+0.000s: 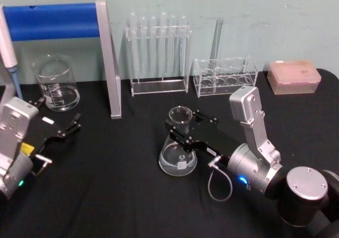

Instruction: Grasp the erlenmeyer flask with one hand, shake it three times, then place it back.

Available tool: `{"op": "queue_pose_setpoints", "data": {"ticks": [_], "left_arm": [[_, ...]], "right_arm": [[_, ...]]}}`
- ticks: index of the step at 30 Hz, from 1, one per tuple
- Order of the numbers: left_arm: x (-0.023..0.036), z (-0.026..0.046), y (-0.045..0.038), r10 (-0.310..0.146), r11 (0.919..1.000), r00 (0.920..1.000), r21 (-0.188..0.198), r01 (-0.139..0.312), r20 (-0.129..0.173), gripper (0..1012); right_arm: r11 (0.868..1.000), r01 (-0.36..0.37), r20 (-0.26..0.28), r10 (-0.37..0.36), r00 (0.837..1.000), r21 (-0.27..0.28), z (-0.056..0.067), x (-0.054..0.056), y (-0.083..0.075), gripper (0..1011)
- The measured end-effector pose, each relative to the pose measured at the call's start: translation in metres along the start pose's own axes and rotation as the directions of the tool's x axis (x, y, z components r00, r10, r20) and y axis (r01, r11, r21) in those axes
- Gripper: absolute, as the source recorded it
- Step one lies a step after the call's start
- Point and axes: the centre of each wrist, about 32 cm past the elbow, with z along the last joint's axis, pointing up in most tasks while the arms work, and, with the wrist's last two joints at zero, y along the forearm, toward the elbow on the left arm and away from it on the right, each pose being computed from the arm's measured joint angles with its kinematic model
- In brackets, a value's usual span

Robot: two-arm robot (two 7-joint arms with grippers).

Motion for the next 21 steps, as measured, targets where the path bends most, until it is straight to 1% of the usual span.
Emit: {"op": "queue_pose_setpoints", "data": {"ticks": [3,4,6,7,9,12,14,15,16,17,21], "left_arm": [[0.0000,0.0000,0.0000,0.000,1.0000,1.0000,0.000,0.000,0.000,1001],[0.0000,0.0000,0.0000,0.000,1.0000,1.0000,0.000,0.000,0.000,1001],[0.0000,0.0000,0.0000,0.000,1.0000,1.0000,0.000,0.000,0.000,1001],[0.0000,0.0000,0.0000,0.000,1.0000,1.0000,0.000,0.000,0.000,1001],[0.0000,0.0000,0.0000,0.000,1.0000,1.0000,0.000,0.000,0.000,1001],[0.0000,0.0000,0.0000,0.000,1.0000,1.0000,0.000,0.000,0.000,1001],[0.0000,0.0000,0.0000,0.000,1.0000,1.0000,0.000,0.000,0.000,1001],[0.0000,0.0000,0.0000,0.000,1.0000,1.0000,0.000,0.000,0.000,1001],[0.0000,0.0000,0.0000,0.000,1.0000,1.0000,0.000,0.000,0.000,1001],[0.0000,0.0000,0.0000,0.000,1.0000,1.0000,0.000,0.000,0.000,1001],[0.0000,0.0000,0.0000,0.000,1.0000,1.0000,0.000,0.000,0.000,1001]], "right_arm": [[1.000,0.000,0.000,0.000,1.000,0.000,0.0000,0.0000,0.0000,644],[1.000,0.000,0.000,0.000,1.000,0.000,0.0000,0.0001,0.0000,658],[1.000,0.000,0.000,0.000,1.000,0.001,0.0000,0.0001,0.0000,743],[1.000,0.000,0.000,0.000,1.000,0.001,0.0000,0.0001,-0.0001,761],[1.000,0.000,0.000,0.000,1.000,0.001,0.0000,0.0001,-0.0001,835],[1.000,0.000,0.001,0.000,1.000,0.001,0.0000,0.0001,-0.0001,889],[1.000,0.000,0.001,0.000,1.000,0.001,0.0000,0.0001,-0.0001,965],[1.000,0.000,0.001,0.000,1.000,0.001,0.0000,0.0001,-0.0001,965],[1.000,0.000,0.001,0.000,1.000,0.001,0.0000,0.0001,-0.0001,997],[1.000,0.000,0.001,0.000,1.000,0.001,0.0000,0.0001,-0.0001,1002],[1.000,0.000,0.001,0.000,1.000,0.001,0.0000,0.0001,-0.0001,1000]]}}
